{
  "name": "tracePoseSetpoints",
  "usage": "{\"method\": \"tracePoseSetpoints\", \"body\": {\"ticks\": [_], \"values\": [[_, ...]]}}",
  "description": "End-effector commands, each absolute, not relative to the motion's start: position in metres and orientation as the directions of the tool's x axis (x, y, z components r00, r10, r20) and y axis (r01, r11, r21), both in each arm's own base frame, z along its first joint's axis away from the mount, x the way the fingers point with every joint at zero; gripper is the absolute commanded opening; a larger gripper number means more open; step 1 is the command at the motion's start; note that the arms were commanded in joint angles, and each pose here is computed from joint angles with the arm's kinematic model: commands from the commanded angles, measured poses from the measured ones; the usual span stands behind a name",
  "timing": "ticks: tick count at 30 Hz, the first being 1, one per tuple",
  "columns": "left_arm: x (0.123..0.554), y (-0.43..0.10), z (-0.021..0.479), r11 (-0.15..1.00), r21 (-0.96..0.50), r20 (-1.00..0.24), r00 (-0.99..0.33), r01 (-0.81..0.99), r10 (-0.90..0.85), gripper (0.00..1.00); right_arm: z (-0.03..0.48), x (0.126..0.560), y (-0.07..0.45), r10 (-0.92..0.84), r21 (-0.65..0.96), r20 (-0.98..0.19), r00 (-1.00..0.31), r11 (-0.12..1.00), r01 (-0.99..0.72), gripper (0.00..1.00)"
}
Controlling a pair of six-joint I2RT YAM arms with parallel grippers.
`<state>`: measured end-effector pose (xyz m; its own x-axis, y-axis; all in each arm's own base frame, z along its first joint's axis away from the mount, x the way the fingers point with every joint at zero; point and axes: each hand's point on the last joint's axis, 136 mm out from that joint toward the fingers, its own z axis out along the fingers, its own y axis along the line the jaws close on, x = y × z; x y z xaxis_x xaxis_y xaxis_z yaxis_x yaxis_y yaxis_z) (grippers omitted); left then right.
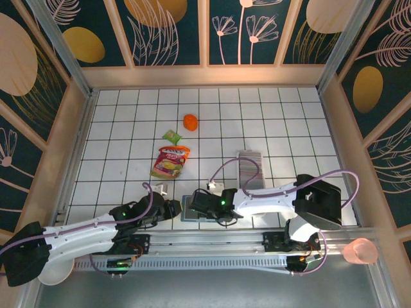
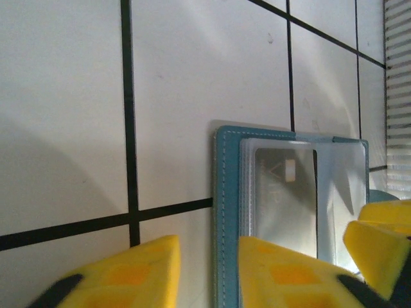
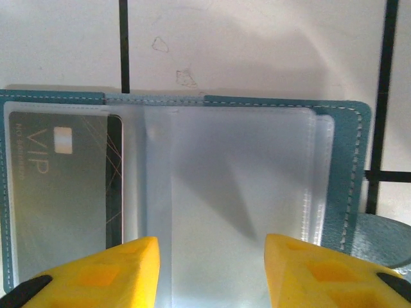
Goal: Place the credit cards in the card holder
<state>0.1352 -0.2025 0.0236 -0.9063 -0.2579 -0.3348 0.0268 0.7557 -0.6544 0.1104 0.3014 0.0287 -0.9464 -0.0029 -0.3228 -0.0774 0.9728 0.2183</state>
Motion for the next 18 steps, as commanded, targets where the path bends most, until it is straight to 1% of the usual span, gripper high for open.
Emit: {"method": "tracePoseSetpoints", "body": {"ticks": [1, 8, 18], "values": [[0.137, -0.218, 0.042, 0.714, -0.698, -0.336, -0.909, 0.065, -0.246, 0.20, 0.018, 0.108, 0.301, -0.007, 0.202, -0.323, -0.946, 0.976, -0.076, 0.46], [0.141, -0.224, 0.054, 0.695, -0.714, -0.351, -0.903, 0.086, -0.249, 0.13, 0.012, 0.105, 0.298, -0.001, 0.195, -0.307, -0.952, 0.979, -0.064, 0.45], [0.143, -0.236, 0.051, 0.688, -0.719, -0.343, -0.912, 0.102, -0.224, 0.10, 0.024, 0.109, 0.318, 0.076, 0.338, -0.314, -0.946, 0.940, -0.036, 0.46]]}}
